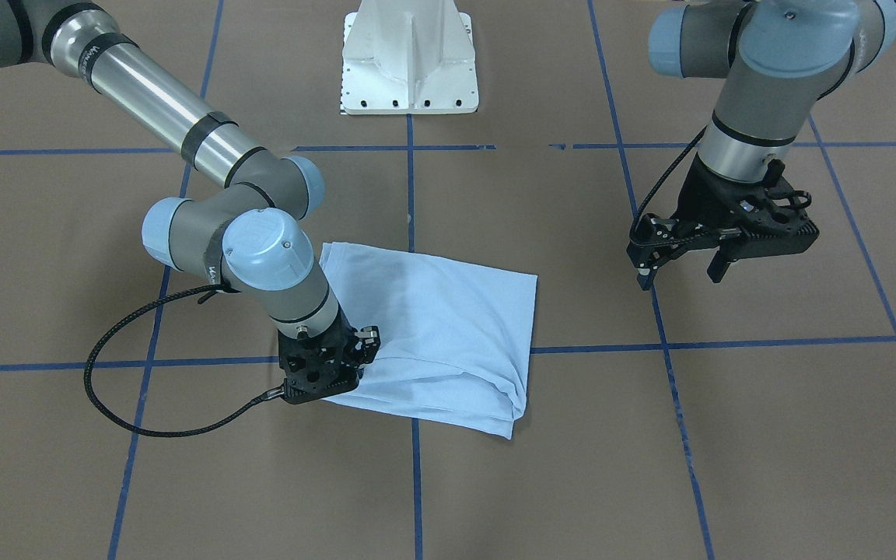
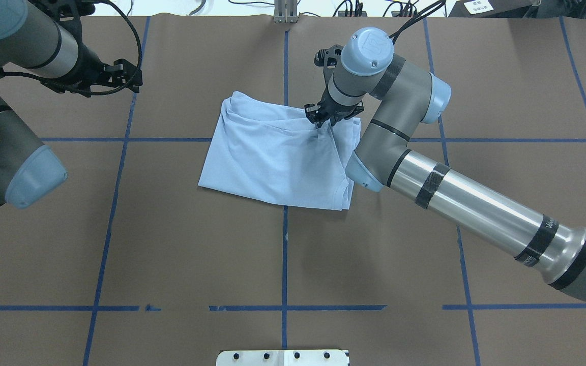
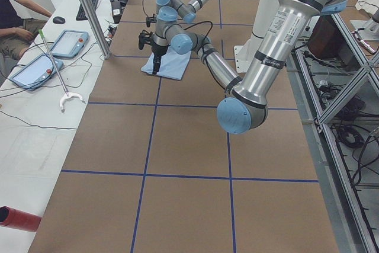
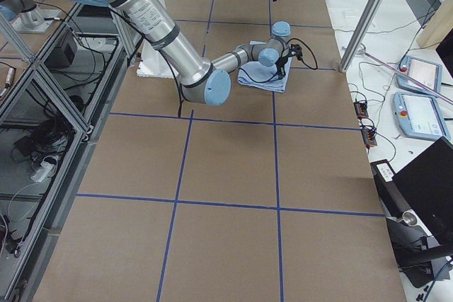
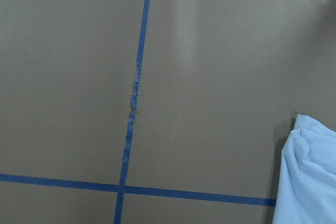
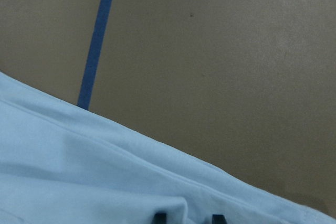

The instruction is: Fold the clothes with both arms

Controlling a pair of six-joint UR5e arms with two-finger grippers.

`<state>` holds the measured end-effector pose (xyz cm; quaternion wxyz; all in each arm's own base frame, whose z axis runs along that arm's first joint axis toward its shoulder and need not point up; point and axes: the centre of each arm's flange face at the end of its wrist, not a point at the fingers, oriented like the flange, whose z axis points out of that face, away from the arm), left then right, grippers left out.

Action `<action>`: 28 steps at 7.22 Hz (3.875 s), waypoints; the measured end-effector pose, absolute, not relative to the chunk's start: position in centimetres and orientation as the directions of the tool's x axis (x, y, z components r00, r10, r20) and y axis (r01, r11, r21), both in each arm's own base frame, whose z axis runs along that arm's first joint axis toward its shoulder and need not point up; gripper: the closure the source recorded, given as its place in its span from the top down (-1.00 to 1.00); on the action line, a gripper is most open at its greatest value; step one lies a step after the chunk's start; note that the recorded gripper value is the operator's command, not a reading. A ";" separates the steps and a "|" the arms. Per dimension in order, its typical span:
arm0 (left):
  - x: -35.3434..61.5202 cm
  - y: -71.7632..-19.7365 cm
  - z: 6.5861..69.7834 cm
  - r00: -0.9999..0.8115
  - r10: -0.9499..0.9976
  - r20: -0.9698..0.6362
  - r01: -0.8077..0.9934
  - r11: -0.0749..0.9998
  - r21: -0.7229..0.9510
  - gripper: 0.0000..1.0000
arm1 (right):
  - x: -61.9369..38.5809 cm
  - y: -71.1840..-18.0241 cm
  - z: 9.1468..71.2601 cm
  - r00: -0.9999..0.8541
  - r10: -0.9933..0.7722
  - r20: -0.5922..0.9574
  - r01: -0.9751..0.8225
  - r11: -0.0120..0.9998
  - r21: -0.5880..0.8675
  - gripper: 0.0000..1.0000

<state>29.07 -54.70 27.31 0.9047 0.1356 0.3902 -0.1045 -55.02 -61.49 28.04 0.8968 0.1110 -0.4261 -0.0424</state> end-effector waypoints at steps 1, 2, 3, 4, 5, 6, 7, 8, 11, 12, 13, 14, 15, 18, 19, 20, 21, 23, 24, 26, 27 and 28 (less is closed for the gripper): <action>29.1 -54.7 27.3 0.674 -0.083 -0.735 0.295 0.941 0.164 1.00 | -55.1 -61.4 28.1 0.633 -0.171 0.755 -0.018 0.972 0.235 -1.00; 29.1 -54.7 27.3 0.673 -0.083 -0.735 0.295 0.941 0.164 1.00 | -55.1 -61.4 28.1 0.634 -0.171 0.755 -0.017 0.972 0.235 -1.00; 29.1 -54.7 27.3 0.672 -0.083 -0.736 0.294 0.942 0.162 1.00 | -55.1 -61.4 28.2 0.634 -0.171 0.754 -0.016 0.972 0.234 -1.00; 29.1 -54.6 27.3 0.670 -0.083 -0.738 0.290 0.944 0.158 1.00 | -55.0 -61.4 28.3 0.636 -0.172 0.752 -0.016 0.972 0.235 -1.00; 29.2 -54.6 27.2 0.668 -0.083 -0.740 0.288 0.945 0.154 1.00 | -54.5 -61.9 28.5 0.640 -0.179 0.748 -0.015 0.970 0.244 -1.00; 29.2 -54.6 27.2 0.666 -0.084 -0.741 0.288 0.945 0.152 1.00 | -53.4 -62.7 28.7 0.645 -0.189 0.740 -0.015 0.966 0.259 -1.00; 29.3 -54.5 27.2 0.665 -0.085 -0.742 0.289 0.946 0.150 1.00 | -52.5 -63.5 29.1 0.652 -0.195 0.733 -0.015 0.963 0.269 -1.00; 29.3 -54.5 27.1 0.664 -0.086 -0.743 0.289 0.946 0.148 1.00 | -51.9 -63.9 29.5 0.657 -0.198 0.727 -0.013 0.962 0.274 0.24; 29.3 -54.5 27.1 0.663 -0.086 -0.744 0.289 0.946 0.149 1.00 | -50.6 -64.7 30.2 0.663 -0.191 0.724 -0.019 0.962 0.271 1.00; 29.0 -54.4 27.1 0.662 -0.082 -0.745 0.289 0.945 0.153 1.00 | -48.5 -65.9 30.8 0.660 -0.183 0.729 -0.018 0.966 0.259 1.00; 28.3 -54.0 27.6 0.667 -0.074 -0.741 0.283 0.946 0.161 1.00 | -44.9 -67.0 32.5 0.656 -0.179 0.733 -0.004 0.971 0.241 1.00; 27.0 -53.2 29.1 0.678 -0.053 -0.733 0.261 0.950 0.172 1.00 | -39.6 -67.5 34.7 0.658 -0.182 0.731 0.015 0.973 0.228 1.00; 24.8 -52.2 30.8 0.688 -0.021 -0.726 0.227 0.956 0.187 1.00 | -33.2 -67.1 36.5 0.663 -0.184 0.726 0.032 0.975 0.218 1.00; 9.7 -48.8 39.3 0.733 0.143 -0.665 0.076 0.954 0.289 1.00 | -15.3 -58.1 39.6 0.709 -0.219 0.671 0.123 0.974 0.188 1.00; 3.6 -48.4 43.4 0.751 0.207 -0.627 0.017 0.943 0.332 1.00 | -10.1 -55.6 40.9 0.722 -0.236 0.651 0.154 0.971 0.182 1.00; -2.0 -48.3 48.4 0.766 0.254 -0.590 -0.037 0.934 0.354 1.00 | -5.1 -53.8 43.4 0.719 -0.262 0.644 0.187 0.965 0.184 1.00; -6.4 -47.9 53.1 0.773 0.279 -0.569 -0.074 0.931 0.357 1.00 | -1.3 -52.5 46.3 0.704 -0.287 0.649 0.215 0.958 0.191 1.00; -9.9 -45.5 58.7 0.751 0.255 -0.609 -0.070 0.948 0.311 1.00 | 3.6 -49.5 52.0 0.686 -0.300 0.663 0.243 0.953 0.179 1.00; -10.1 -45.1 59.6 0.747 0.245 -0.617 -0.064 0.952 0.300 1.00 | 4.5 -47.9 54.4 0.686 -0.278 0.673 0.243 0.959 0.149 1.00; -10.2 -44.9 60.1 0.757 0.258 -0.601 -0.067 0.945 0.321 1.00 | 4.7 -45.7 58.1 0.673 -0.202 0.711 0.217 0.974 0.072 1.00; -10.2 -45.0 60.8 0.758 0.250 -0.602 -0.064 0.948 0.313 1.00 | 4.5 -46.0 59.8 0.656 -0.173 0.734 0.198 0.979 0.054 1.00; -10.1 -45.1 62.3 0.759 0.235 -0.608 -0.064 0.955 0.288 1.00 | 4.7 -46.5 61.9 0.649 -0.174 0.741 0.182 0.981 0.071 1.00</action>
